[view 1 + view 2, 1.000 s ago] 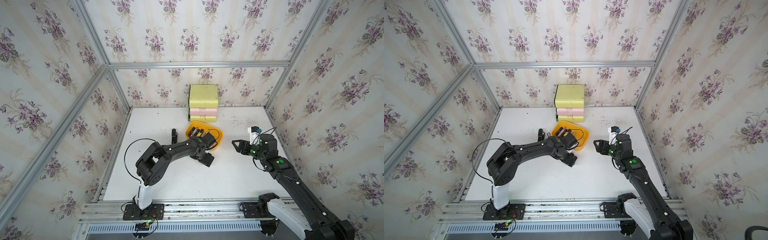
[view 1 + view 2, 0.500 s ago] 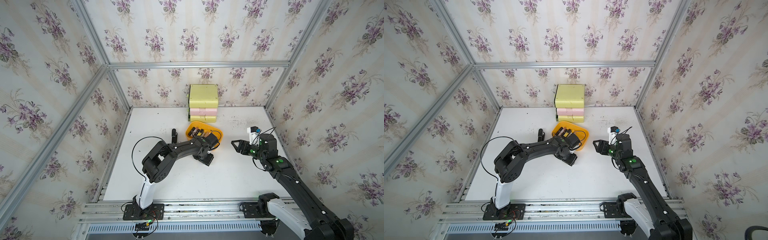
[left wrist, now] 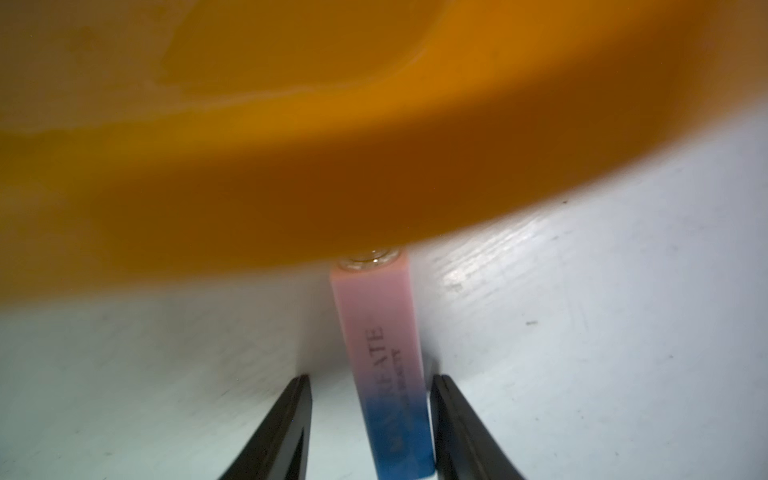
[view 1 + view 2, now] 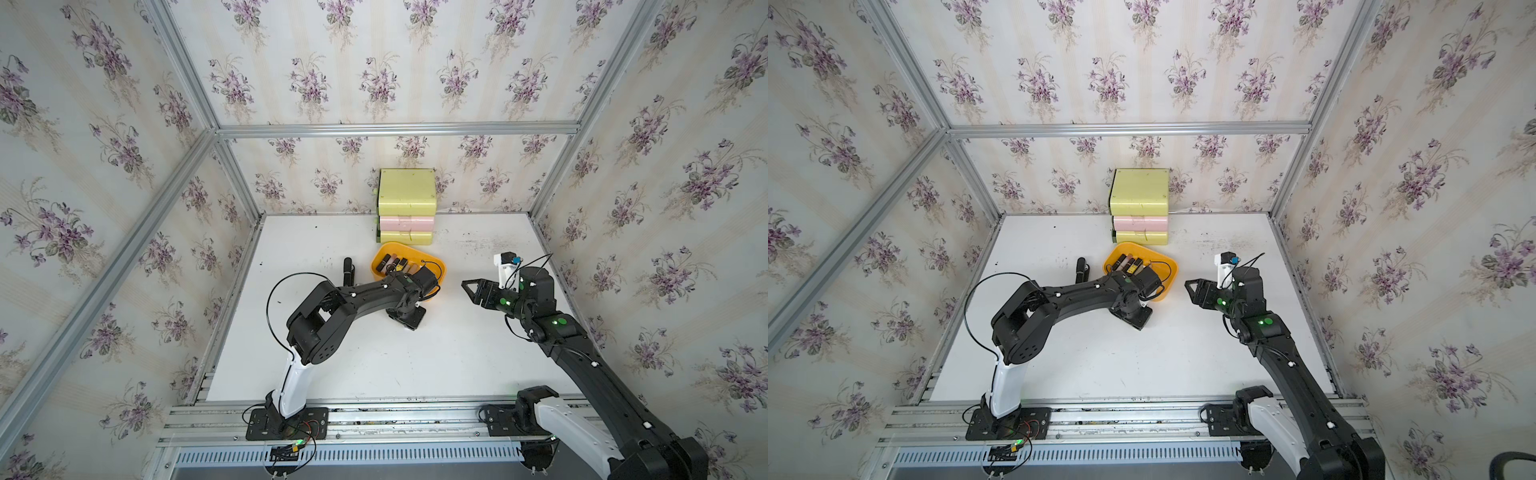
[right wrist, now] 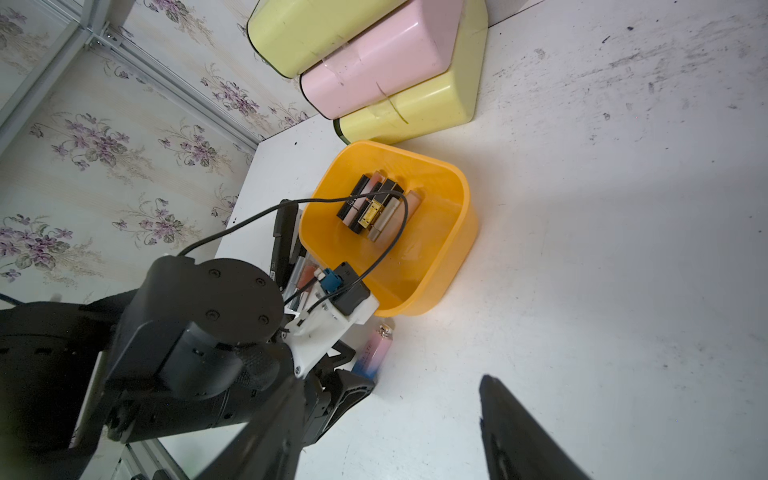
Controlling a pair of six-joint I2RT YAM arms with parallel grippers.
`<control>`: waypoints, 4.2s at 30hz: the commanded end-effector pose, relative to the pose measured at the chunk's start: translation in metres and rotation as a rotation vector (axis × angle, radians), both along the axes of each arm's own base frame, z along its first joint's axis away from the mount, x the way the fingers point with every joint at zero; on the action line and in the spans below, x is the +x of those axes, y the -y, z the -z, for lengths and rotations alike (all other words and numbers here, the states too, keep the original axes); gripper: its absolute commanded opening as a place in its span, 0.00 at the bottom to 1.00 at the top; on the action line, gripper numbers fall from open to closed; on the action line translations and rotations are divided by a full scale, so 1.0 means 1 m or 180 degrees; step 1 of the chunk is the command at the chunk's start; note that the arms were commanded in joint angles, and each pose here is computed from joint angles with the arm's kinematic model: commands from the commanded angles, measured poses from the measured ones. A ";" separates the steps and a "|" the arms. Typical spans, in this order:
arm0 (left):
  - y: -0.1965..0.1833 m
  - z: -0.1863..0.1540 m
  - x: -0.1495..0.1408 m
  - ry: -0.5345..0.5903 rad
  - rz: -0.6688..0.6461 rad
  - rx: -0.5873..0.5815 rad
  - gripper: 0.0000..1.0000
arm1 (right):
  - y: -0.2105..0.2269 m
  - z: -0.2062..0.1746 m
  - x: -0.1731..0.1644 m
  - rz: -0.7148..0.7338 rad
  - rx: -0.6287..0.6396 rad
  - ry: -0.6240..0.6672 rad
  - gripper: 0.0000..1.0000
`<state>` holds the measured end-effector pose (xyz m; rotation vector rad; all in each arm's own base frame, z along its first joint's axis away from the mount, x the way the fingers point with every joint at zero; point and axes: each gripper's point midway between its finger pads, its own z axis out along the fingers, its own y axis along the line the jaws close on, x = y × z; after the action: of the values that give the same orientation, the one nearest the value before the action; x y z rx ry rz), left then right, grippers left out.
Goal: Put the lipstick into the storage box
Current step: Pick up the lipstick at the center of the board, then place the lipstick in the storage box.
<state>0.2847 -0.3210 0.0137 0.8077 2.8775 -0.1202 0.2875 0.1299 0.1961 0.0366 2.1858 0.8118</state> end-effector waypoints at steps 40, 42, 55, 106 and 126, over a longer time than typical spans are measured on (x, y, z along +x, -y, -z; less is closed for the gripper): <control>-0.029 -0.066 -0.043 0.0065 -0.0049 -0.0611 0.10 | -0.035 0.033 0.002 -0.0437 0.0591 -0.0447 0.69; -0.027 -0.078 -0.040 0.0118 -0.0028 -0.0667 0.10 | -0.040 0.035 0.000 -0.0511 0.0688 -0.0495 0.68; 0.003 -0.124 0.022 0.0294 0.0096 -0.0855 0.11 | -0.040 0.023 -0.002 -0.0523 0.0750 -0.0420 0.68; 0.041 -0.030 0.129 -0.0055 -0.0054 -0.0690 0.11 | -0.041 0.050 0.008 -0.0601 0.0750 -0.0627 0.68; 0.035 -0.016 0.129 -0.0156 -0.0140 -0.0633 0.20 | -0.039 0.052 0.007 -0.0600 0.0752 -0.0636 0.68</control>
<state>0.4165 -0.3578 0.0325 0.7241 2.8429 -0.4232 0.2933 0.1682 0.1393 0.0619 2.3180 1.2158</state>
